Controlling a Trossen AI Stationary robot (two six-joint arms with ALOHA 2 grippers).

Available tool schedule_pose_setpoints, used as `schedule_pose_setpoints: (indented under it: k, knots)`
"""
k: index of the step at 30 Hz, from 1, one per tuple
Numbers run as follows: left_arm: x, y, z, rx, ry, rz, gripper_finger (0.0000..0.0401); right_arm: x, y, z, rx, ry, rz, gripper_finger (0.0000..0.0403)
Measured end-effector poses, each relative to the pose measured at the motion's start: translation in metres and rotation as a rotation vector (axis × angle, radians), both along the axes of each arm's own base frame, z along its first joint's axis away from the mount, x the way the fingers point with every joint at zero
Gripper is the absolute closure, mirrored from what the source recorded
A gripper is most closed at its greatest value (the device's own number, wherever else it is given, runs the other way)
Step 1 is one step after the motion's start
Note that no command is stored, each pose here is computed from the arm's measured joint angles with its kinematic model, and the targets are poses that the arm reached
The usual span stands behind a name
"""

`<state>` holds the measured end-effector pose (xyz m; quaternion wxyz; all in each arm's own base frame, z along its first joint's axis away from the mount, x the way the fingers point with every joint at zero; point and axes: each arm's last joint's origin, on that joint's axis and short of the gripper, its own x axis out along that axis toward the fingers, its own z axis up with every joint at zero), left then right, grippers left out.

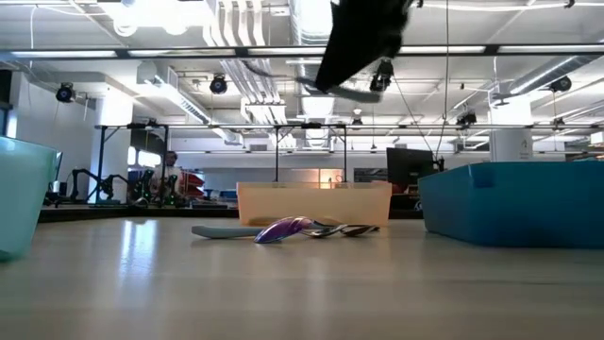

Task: Sort silverware by color (type)
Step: Put the blue spoon into the orange bin, then put the purple spoon into the blue bin

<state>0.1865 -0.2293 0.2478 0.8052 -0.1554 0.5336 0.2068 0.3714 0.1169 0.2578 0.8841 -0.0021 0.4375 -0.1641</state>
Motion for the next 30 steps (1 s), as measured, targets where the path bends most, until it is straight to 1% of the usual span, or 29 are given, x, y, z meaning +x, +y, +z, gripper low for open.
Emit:
schedule_pose_setpoints:
  k: [3, 5, 8, 10, 14, 17, 20, 23, 27, 30]
  knots:
    - [0.012, 0.01, 0.0, 0.0, -0.017, 0.072, 0.0239, 0.007, -0.038, 0.004, -0.11, 0.03, -0.02, 0.0376]
    - [0.019, 0.016, 0.0, 0.011, -0.031, 0.102, 0.0239, 0.011, -0.066, 0.004, -0.159, 0.061, -0.041, 0.0376]
    - [0.027, 0.025, 0.001, 0.045, -0.046, 0.108, 0.0239, 0.017, -0.111, 0.001, -0.215, 0.114, -0.078, 0.0376]
    - [0.032, 0.029, 0.001, 0.068, -0.051, 0.099, 0.0239, 0.02, -0.143, -0.008, -0.252, 0.167, -0.12, 0.0376]
    - [0.039, 0.038, 0.001, 0.089, -0.055, 0.114, 0.0239, 0.024, -0.201, -0.031, -0.258, 0.235, -0.206, 0.0376]
    - [0.043, 0.043, 0.001, 0.096, -0.055, 0.127, 0.0239, 0.023, -0.232, -0.046, -0.237, 0.272, -0.229, 0.0376]
    - [0.046, 0.046, 0.001, 0.099, -0.058, 0.143, 0.0239, 0.021, -0.247, -0.059, -0.169, 0.301, -0.229, 0.0374]
    - [0.048, 0.048, 0.001, 0.099, -0.058, 0.151, 0.0239, 0.021, -0.248, -0.06, -0.128, 0.297, -0.198, 0.0344]
    - [0.05, 0.051, 0.002, 0.118, -0.079, 0.165, 0.0239, 0.02, -0.241, -0.05, -0.14, 0.285, -0.164, 0.0291]
    - [0.054, 0.057, 0.003, 0.153, -0.112, 0.189, 0.0239, 0.015, -0.231, -0.033, -0.145, 0.275, -0.143, 0.0264]
